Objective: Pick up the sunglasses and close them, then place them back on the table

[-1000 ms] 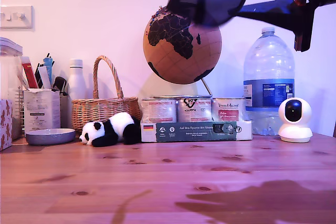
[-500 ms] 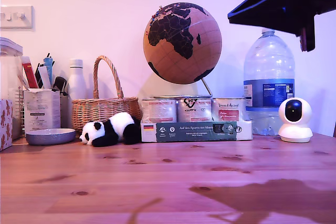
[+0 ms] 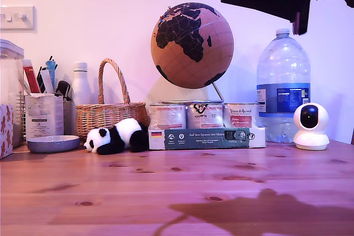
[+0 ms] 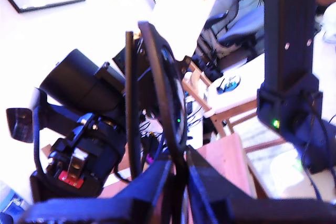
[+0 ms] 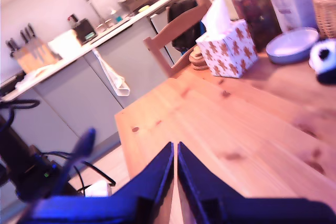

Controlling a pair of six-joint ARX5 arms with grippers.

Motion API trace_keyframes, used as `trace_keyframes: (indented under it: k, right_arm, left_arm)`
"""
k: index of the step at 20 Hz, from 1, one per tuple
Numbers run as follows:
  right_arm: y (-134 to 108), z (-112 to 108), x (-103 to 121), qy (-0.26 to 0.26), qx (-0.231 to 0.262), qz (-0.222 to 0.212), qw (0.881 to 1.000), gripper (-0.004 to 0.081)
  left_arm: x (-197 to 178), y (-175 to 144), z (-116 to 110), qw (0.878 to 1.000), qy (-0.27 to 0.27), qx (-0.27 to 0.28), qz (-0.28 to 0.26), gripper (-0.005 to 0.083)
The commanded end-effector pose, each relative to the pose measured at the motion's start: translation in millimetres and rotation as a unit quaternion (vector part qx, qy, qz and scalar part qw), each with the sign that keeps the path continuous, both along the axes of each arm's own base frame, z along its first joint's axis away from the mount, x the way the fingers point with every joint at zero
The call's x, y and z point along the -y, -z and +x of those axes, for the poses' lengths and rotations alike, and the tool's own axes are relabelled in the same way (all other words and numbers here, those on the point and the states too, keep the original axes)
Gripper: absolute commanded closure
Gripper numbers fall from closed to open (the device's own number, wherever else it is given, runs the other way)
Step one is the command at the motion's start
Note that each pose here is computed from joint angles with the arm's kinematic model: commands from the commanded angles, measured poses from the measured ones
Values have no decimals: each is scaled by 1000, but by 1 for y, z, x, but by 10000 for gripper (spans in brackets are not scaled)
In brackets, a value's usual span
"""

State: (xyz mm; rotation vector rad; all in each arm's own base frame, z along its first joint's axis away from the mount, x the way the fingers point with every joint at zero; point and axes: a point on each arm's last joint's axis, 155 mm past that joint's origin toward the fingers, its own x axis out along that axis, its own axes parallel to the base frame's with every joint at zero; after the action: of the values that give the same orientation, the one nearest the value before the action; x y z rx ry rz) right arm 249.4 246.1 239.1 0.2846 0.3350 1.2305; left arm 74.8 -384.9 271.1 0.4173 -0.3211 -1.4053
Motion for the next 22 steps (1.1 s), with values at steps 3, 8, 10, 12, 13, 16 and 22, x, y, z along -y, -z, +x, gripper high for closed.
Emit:
trace_keyframes:
  k: [3, 8, 10, 12, 13, 16, 22]
  right_arm:
    - [-20, -22, -13, -63, 56, 22, 996, 783]
    - [-30, -47, -18, -128, 81, 36, 988, 783]
    - [-30, -53, -19, -146, 81, 37, 985, 783]
    - [-30, -58, -19, -157, 80, 38, 984, 783]
    - [-30, -58, -19, -157, 81, 38, 984, 783]
    - [-30, -58, -19, -157, 99, 35, 982, 783]
    - [-8, -39, -28, -129, 93, 14, 987, 783]
  left_arm:
    - [0, -2, -4, 1000, 8, -10, -7, 797]
    - [0, 1, -2, 1000, 6, -21, -2, 797]
    - [-1, 6, 2, 1000, 0, -23, 7, 797]
    - [-3, 11, 10, 999, -11, -25, 17, 797]
    - [-5, 15, 15, 999, -17, -28, 24, 797]
    - [-10, 27, 29, 998, -31, -36, 47, 797]
    - [-14, 35, 43, 997, -36, -40, 59, 797]
